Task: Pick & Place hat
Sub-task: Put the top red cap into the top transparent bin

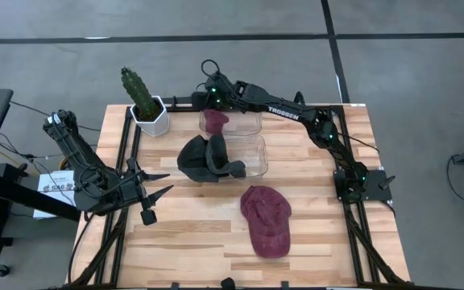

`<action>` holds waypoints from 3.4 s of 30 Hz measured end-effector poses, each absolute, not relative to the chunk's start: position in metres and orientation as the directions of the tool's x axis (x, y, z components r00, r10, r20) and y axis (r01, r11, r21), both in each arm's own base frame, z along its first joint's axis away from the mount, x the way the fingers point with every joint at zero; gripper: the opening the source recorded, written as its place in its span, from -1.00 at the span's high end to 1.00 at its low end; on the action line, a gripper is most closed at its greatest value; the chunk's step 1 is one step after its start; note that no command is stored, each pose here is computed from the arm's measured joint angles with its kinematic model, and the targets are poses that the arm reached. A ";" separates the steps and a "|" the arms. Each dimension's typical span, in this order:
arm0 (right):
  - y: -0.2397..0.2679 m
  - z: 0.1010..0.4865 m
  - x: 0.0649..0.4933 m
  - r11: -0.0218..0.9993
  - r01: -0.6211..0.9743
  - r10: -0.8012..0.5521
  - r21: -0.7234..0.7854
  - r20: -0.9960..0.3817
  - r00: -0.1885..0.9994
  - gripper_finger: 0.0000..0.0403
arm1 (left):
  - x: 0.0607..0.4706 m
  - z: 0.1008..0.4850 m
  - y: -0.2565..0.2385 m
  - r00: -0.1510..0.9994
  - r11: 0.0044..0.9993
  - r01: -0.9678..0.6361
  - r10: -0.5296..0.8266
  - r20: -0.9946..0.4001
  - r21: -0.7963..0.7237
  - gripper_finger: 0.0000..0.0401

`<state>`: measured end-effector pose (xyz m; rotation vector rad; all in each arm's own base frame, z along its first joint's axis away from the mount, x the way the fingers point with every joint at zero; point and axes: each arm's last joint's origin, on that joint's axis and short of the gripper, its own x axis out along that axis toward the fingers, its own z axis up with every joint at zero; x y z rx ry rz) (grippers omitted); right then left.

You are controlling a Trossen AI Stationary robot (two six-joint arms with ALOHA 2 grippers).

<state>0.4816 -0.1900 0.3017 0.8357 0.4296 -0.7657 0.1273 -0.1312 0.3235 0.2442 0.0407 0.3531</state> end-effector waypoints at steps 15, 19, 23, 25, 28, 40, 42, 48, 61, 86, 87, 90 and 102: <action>-0.184 0.278 0.496 0.481 0.659 -0.379 0.578 -0.540 0.751 1.00 | 0.127 0.323 -0.131 0.938 0.909 -0.337 0.347 0.003 0.244 0.28; -0.180 0.278 0.498 0.515 0.638 -0.350 0.573 -0.539 0.766 1.00 | 0.127 0.323 -0.131 0.938 0.909 -0.337 0.347 0.003 0.244 0.28; -0.178 0.278 0.499 0.547 0.627 -0.340 0.554 -0.537 0.772 0.94 | 0.127 0.323 -0.131 0.938 0.909 -0.337 0.347 0.003 0.245 0.28; -0.178 0.278 0.499 0.555 0.621 -0.331 0.553 -0.538 0.775 0.87 | 0.127 0.323 -0.131 0.938 0.909 -0.337 0.347 0.003 0.245 0.28; -0.178 0.278 0.499 0.560 0.620 -0.331 0.549 -0.538 0.775 0.73 | 0.127 0.323 -0.131 0.938 0.909 -0.337 0.347 0.002 0.247 0.28; -0.172 0.285 0.503 0.698 0.490 -0.218 0.522 -0.497 0.840 0.15 | 0.127 0.323 -0.131 0.938 0.908 -0.336 0.347 0.001 0.250 0.28; -0.171 0.288 0.504 0.709 0.481 -0.218 0.516 -0.489 0.845 0.11 | 0.127 0.323 -0.131 0.938 0.908 -0.336 0.347 0.001 0.250 0.28; -0.164 0.287 0.506 0.740 0.485 -0.239 0.466 -0.493 0.837 0.12 | 0.127 0.323 -0.131 0.938 0.908 -0.336 0.347 0.001 0.251 0.28; -0.156 0.281 0.504 0.787 0.483 -0.219 0.384 -0.558 0.801 0.24 | 0.127 0.323 -0.131 0.938 0.908 -0.336 0.347 0.001 0.252 0.28; -0.149 0.283 0.499 0.972 0.182 -0.051 0.150 -0.621 0.782 -0.05 | 0.122 0.330 -0.123 0.938 0.917 -0.342 0.347 0.012 0.207 0.28; -0.149 0.286 0.498 0.978 0.165 -0.050 0.128 -0.625 0.779 -0.05 | 0.121 0.330 -0.123 0.938 0.917 -0.343 0.348 0.013 0.204 0.28; -0.148 0.292 0.494 0.989 0.128 -0.044 0.081 -0.652 0.757 -0.05 | 0.120 0.332 -0.121 0.938 0.919 -0.344 0.348 0.016 0.193 0.28; -0.148 0.309 0.476 0.996 0.065 -0.090 -0.062 -0.732 0.675 -0.02 | 0.118 0.334 -0.118 0.937 0.922 -0.346 0.348 0.019 0.173 0.28</action>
